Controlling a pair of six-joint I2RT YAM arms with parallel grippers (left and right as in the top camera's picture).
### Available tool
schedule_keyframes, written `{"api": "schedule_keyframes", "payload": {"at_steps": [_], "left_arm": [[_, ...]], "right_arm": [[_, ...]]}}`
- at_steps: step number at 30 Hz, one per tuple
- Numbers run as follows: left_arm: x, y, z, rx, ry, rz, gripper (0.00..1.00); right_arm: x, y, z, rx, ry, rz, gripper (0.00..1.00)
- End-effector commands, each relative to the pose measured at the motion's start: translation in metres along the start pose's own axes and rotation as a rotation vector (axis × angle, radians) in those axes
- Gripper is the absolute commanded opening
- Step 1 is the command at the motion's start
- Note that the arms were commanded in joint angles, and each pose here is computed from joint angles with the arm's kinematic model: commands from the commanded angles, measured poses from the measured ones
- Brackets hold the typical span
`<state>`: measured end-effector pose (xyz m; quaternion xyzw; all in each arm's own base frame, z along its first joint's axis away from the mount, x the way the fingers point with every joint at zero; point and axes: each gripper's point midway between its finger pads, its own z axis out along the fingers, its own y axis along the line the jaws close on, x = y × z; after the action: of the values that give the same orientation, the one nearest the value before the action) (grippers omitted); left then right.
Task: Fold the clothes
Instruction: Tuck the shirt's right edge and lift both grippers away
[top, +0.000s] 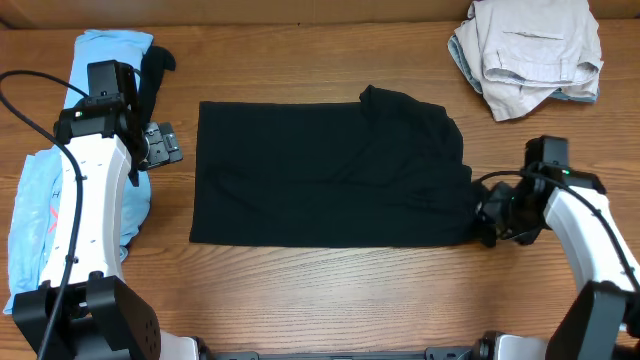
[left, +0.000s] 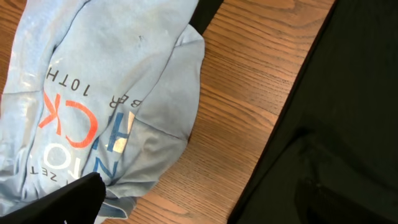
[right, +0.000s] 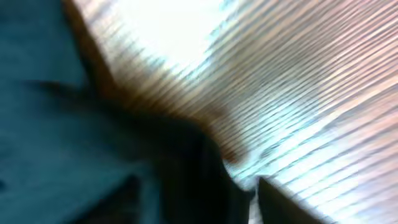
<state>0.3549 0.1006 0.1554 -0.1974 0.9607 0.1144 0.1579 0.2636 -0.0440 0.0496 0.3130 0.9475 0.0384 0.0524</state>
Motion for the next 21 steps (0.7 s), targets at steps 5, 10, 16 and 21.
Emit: {"api": "schedule_keyframes", "payload": {"at_steps": [5,10,16,21], "left_arm": [[-0.011,-0.027,-0.003,0.156,-0.042,0.114,1.00],[-0.046,-0.070,-0.016,0.379,-0.222,0.303,1.00],[-0.084,-0.091,0.004,0.424,-0.332,0.304,1.00],[-0.090,-0.114,0.048,0.466,-0.244,0.330,0.98]], "right_arm": [[-0.023,0.030,-0.044,-0.107,-0.055,-0.143,1.00],[-0.051,0.084,-0.116,-0.274,-0.188,-0.375,1.00],[-0.073,0.138,-0.203,-0.362,-0.412,-0.526,1.00],[-0.075,0.172,-0.236,-0.406,-0.511,-0.641,1.00]]}}
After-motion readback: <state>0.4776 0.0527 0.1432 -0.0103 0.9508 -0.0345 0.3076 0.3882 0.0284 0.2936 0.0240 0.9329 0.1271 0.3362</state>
